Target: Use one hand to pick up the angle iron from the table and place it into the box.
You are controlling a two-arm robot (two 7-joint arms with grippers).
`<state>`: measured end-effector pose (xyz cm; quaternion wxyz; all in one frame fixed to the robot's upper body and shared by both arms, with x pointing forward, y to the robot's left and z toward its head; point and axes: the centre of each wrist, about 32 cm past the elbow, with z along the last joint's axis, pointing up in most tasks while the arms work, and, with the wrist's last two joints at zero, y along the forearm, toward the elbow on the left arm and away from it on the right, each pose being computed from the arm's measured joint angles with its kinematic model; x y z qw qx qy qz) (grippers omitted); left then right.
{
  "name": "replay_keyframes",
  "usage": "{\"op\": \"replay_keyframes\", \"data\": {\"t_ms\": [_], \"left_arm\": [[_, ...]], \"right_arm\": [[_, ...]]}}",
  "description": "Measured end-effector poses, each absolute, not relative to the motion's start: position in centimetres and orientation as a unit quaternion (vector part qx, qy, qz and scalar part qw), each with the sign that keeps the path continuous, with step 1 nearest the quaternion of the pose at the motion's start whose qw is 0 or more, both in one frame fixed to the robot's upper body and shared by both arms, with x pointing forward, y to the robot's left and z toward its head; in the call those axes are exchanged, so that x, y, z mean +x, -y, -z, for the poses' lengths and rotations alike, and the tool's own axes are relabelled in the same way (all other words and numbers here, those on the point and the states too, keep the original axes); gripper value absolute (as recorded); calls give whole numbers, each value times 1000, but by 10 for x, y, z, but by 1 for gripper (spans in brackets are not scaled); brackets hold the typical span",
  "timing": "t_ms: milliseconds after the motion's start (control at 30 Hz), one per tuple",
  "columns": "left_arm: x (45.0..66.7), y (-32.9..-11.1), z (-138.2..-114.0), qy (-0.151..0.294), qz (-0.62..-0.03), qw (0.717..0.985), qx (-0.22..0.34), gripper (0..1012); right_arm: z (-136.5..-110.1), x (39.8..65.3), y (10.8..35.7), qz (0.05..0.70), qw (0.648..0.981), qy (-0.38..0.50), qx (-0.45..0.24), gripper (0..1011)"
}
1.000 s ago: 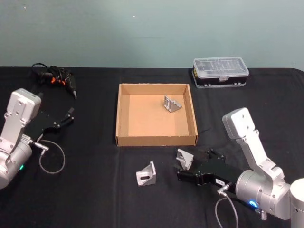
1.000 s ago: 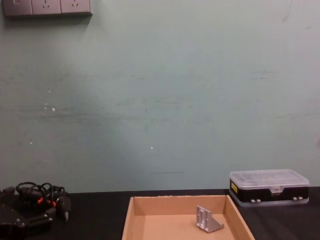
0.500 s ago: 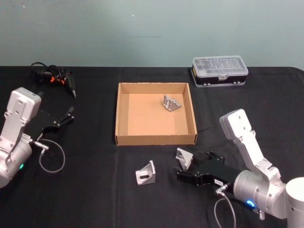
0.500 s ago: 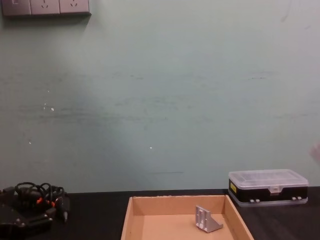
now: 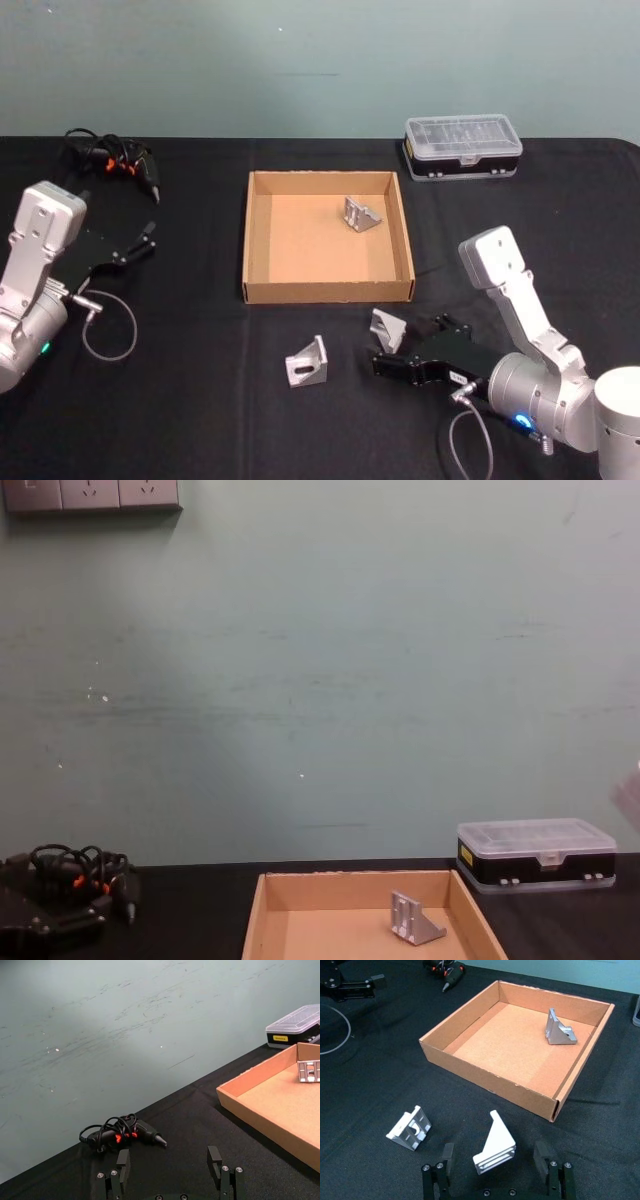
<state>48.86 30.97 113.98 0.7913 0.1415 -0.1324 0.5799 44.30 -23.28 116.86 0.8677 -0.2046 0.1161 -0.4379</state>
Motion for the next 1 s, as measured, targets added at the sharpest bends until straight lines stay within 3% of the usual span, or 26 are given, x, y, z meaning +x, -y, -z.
{"op": "replay_keyframes", "data": {"t_ms": [1000], "left_arm": [[489,-310,-1140,132,-580,791,142,1011]], "right_arm": [[-1162,452,234,443,866,-119,-200,1003]]}}
